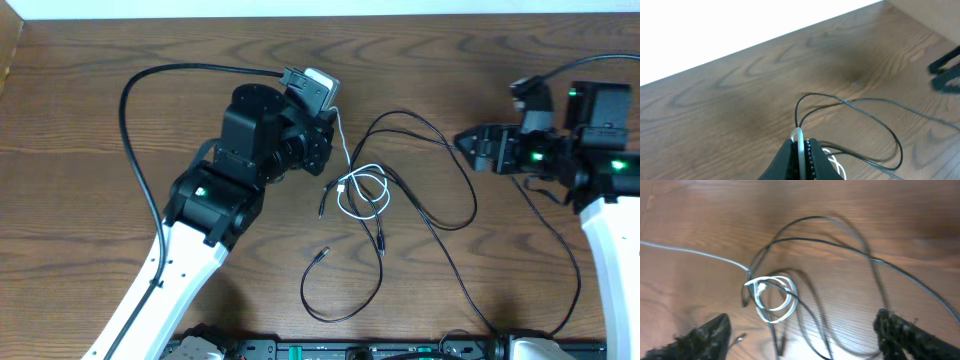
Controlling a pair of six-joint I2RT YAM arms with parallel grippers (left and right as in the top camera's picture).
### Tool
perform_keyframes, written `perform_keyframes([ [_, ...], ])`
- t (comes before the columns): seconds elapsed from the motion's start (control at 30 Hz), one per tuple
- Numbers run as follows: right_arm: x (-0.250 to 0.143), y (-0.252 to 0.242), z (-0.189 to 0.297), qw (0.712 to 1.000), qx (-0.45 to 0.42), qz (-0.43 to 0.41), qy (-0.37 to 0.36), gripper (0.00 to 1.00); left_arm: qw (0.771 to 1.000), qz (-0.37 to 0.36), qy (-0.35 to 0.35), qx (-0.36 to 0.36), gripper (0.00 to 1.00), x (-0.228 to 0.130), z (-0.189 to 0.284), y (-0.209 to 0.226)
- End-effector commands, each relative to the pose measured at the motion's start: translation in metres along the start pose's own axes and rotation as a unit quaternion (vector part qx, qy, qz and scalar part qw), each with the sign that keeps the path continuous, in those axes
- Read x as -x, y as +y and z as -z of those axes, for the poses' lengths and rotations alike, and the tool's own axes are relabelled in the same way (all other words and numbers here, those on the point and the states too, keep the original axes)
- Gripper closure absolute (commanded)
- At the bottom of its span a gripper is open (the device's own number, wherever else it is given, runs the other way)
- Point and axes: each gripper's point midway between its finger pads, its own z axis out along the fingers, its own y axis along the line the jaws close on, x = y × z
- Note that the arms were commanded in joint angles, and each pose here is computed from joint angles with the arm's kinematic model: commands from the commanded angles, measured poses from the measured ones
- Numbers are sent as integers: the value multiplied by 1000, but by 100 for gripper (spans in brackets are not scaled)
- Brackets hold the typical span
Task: Untangle cables
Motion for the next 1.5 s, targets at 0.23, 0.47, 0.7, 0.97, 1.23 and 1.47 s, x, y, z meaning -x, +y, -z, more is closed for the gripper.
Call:
perform_keyframes([
  [0.23, -19, 66, -81, 997, 32, 42, 63, 35, 999, -13, -32, 3, 92, 15, 20, -2],
  [0.47, -37, 68, -144, 995, -7, 22, 92, 43, 999, -15, -43, 3, 92, 19, 30, -5],
  [0.7, -37, 69, -168, 996, -18, 0, 84, 50, 999, -16, -49, 3, 92, 21, 41, -7],
  [0.97, -31, 84, -172, 998, -13, -25, 60, 53, 999, -17, -49, -11, 92, 21, 43, -12],
  [1.23, -37, 96, -177, 997, -48, -40, 42, 56, 998, -18, -52, -22, 92, 22, 45, -16],
  [1.47, -46, 91, -176, 994, -90, -55, 39, 58, 998, -20, -60, -22, 92, 25, 51, -17],
])
